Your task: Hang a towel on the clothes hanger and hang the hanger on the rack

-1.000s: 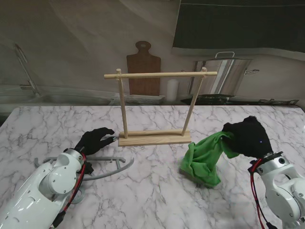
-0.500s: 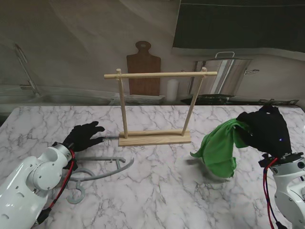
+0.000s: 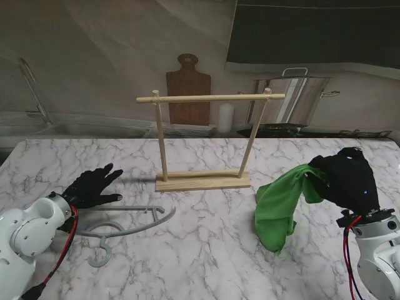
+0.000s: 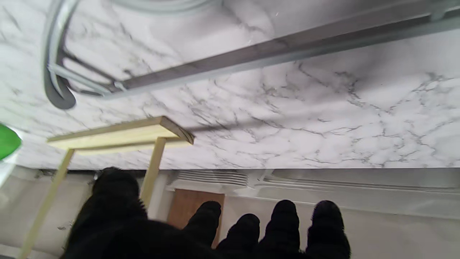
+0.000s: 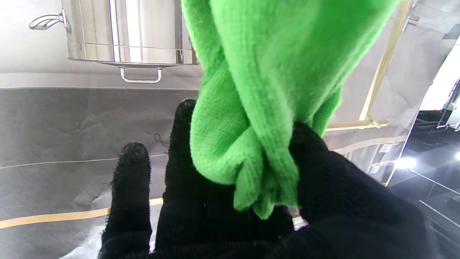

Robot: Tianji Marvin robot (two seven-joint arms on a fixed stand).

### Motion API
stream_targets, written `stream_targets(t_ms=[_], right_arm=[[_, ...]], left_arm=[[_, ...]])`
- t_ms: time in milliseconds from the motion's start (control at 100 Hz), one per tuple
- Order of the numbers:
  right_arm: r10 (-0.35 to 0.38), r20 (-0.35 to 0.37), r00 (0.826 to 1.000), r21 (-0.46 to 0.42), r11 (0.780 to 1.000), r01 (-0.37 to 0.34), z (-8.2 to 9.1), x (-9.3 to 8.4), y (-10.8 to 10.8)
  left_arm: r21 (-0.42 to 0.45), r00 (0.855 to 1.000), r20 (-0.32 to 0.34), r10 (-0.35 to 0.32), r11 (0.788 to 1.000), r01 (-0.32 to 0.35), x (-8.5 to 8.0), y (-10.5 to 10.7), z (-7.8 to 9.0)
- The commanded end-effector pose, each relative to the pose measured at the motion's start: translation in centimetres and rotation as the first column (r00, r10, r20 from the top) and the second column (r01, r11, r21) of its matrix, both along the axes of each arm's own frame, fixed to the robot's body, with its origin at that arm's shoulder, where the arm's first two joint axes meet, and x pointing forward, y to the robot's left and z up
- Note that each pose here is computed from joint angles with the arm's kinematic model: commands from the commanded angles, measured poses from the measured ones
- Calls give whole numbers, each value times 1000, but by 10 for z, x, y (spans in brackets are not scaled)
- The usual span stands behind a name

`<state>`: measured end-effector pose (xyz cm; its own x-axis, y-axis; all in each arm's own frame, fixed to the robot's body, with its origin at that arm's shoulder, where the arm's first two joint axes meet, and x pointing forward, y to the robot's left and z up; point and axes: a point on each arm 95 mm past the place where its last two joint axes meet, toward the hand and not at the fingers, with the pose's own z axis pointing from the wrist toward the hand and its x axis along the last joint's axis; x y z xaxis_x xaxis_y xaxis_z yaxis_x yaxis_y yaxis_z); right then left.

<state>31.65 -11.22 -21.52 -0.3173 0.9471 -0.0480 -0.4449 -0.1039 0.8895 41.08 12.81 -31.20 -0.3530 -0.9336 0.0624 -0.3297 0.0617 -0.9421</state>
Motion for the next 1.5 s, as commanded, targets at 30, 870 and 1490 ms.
stream_targets(t_ms=[30,870,1490], right_arm=[[-8,-12,1000,2,1000,8,-4,-1,0],[-6,-40,999,28,1000,7,-16,-4,9],[-10,-65,998,33,999,12,-25,-2,19]], left_arm=[[45,999,-32,-13,999,14,-1,11,-4],[202,994,-96,-43,977,62,-60,35,14],[315,970,-243,29,948,50,-53,61,-25]])
